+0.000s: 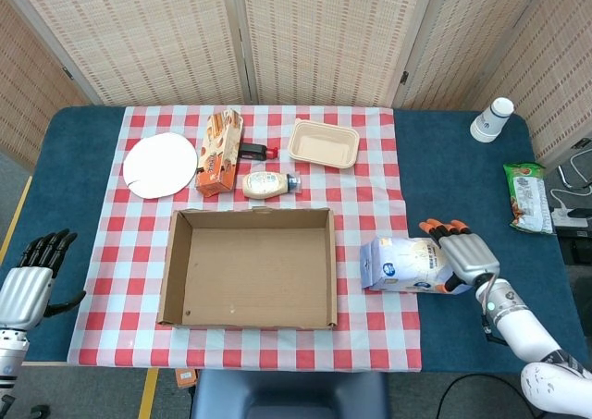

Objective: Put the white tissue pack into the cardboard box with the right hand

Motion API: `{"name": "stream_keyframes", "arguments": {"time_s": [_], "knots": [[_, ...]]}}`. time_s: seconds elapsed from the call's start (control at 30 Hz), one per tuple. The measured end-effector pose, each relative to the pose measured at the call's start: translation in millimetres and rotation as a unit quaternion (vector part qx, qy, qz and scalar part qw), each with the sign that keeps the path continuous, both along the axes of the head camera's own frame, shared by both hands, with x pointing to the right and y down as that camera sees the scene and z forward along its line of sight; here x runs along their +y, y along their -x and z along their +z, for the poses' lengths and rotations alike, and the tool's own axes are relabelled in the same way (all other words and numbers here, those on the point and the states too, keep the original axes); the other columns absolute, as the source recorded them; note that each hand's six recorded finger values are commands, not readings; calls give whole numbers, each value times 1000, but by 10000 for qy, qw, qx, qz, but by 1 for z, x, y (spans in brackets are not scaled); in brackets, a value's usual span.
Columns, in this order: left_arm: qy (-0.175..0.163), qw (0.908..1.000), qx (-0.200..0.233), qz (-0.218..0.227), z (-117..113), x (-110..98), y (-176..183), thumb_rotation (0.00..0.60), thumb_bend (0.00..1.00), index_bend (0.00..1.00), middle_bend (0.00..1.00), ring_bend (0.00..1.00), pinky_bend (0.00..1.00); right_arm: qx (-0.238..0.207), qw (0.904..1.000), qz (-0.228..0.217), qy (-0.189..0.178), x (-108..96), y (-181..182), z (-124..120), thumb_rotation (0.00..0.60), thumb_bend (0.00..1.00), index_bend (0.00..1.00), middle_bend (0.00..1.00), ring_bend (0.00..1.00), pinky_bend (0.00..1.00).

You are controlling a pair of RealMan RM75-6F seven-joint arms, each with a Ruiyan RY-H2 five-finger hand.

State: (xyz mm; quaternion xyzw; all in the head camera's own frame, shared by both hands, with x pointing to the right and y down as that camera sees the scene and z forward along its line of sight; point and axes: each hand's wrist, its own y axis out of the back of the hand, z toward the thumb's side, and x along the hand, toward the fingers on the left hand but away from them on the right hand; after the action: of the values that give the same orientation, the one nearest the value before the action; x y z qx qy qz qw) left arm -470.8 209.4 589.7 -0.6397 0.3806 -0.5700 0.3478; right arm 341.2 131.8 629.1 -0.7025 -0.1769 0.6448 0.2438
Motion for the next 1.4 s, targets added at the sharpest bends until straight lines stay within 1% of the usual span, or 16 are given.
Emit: {"name": "stream_keyframes", "arguments": {"time_s": [0.23, 0.53, 0.7, 0.77, 0.8, 0.83, 0.9, 0.93, 1.0, 1.2, 1.27, 1.4], "knots": [[7, 10000, 16, 2, 0, 0, 0, 600, 197, 0, 0, 0, 68, -47, 9999, -89, 126, -3, 10, 16, 600, 0, 0, 0, 0, 0], [4, 10000, 40, -12, -1, 0, 0, 600, 195, 0, 0, 0, 69, 20, 9993, -147, 329, 1, 14, 35, 600, 0, 0, 0, 0, 0], [5, 10000, 45, -15, -1, 0, 1, 600, 194, 0, 0, 0, 69, -13, 9994, -215, 276, 1, 18, 39, 600, 0, 13, 2, 0, 14], [2, 10000, 49, -14, -1, 0, 0, 600, 194, 0, 0, 0, 68, -32, 9995, -235, 206, 0, 20, 39, 600, 0, 68, 34, 6, 73], [0, 10000, 52, -16, -1, 0, 0, 600, 194, 0, 0, 0, 68, -42, 9996, -249, 159, -1, 20, 39, 600, 0, 105, 67, 26, 117], [-3, 10000, 54, -20, -1, 0, 1, 600, 194, 0, 0, 0, 68, -45, 9996, -260, 126, -1, 21, 39, 600, 0, 149, 118, 67, 177], [-3, 10000, 54, -25, -1, 0, 1, 600, 195, 0, 0, 0, 69, -35, 9996, -269, 79, -1, 20, 40, 600, 0, 219, 182, 133, 264], [-5, 10000, 57, -28, -2, 0, 1, 600, 196, 0, 0, 0, 68, -25, 9996, -269, 70, 0, 19, 41, 600, 0, 256, 198, 151, 294], [-9, 10000, 58, -34, -2, 0, 1, 600, 195, 0, 0, 0, 68, -1, 9996, -265, 44, 0, 18, 42, 600, 0, 317, 209, 166, 317], [-8, 10000, 63, -44, -2, 0, 2, 600, 195, 0, 0, 0, 68, 8, 9996, -270, 17, 2, 17, 46, 600, 0, 423, 270, 243, 410], [-8, 10000, 62, -41, -2, -1, 2, 600, 195, 0, 0, 0, 68, -12, 9996, -275, -11, 1, 19, 45, 600, 0, 474, 294, 273, 441], [-4, 10000, 58, -42, -2, -1, 2, 600, 194, 0, 0, 0, 68, -76, 9995, -275, -108, -2, 21, 41, 600, 0, 519, 319, 300, 468]]}}
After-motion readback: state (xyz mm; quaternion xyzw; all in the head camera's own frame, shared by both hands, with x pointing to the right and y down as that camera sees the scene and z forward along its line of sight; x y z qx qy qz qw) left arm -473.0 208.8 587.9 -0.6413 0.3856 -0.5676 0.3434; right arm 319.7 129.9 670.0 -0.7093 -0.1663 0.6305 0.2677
